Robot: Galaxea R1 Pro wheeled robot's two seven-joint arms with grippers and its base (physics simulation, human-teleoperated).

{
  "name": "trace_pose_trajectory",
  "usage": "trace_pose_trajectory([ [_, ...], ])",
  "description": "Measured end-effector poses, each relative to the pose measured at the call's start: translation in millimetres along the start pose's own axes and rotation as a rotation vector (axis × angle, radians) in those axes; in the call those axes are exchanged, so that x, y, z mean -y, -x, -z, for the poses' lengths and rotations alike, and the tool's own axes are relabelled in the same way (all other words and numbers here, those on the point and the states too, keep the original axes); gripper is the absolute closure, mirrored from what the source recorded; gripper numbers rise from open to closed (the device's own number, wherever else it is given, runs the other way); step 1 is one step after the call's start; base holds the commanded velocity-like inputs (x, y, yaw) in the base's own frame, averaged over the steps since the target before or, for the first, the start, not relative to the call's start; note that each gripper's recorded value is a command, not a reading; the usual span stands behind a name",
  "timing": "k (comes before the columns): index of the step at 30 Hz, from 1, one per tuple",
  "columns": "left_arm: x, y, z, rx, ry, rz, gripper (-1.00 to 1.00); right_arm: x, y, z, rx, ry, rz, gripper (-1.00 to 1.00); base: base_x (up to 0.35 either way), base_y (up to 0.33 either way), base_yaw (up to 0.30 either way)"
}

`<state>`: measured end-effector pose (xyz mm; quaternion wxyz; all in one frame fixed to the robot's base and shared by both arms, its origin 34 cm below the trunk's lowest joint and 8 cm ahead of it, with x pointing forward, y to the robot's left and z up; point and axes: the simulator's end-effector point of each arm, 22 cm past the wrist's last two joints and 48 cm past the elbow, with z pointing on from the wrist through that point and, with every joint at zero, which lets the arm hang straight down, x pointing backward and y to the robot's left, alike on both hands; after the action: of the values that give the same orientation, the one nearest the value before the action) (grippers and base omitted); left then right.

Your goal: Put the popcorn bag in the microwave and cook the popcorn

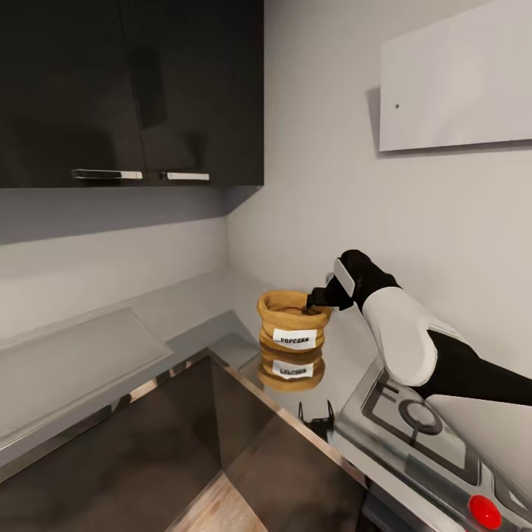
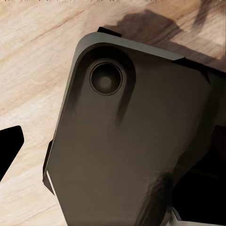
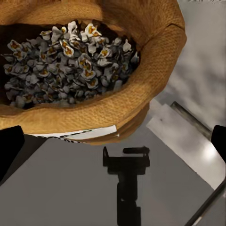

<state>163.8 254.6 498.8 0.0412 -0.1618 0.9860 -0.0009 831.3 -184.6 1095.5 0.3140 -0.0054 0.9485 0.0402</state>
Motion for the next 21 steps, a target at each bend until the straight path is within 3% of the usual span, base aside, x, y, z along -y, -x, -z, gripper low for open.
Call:
trace_pose_trajectory([
  [8,0.5,-0.3,0.1,-0.001,-0.002,-0.003,-1.00,-0.4,-0.1,0.3,0.000,-0.001,0.001,-1.00,0.277,0.000,0.000],
  [16,0.1,-0.2,0.0,-0.001,0.000,0.001,-1.00,5.2,-0.8,-0.9,-0.003,-0.011,-0.002,-1.00,0.023,0.000,0.000],
  [21,0.1,-0.2,0.0,-0.001,0.000,0.003,-1.00,13.7,-15.0,-9.9,-0.044,-0.023,-0.002,-1.00,0.000,0.000,0.000],
])
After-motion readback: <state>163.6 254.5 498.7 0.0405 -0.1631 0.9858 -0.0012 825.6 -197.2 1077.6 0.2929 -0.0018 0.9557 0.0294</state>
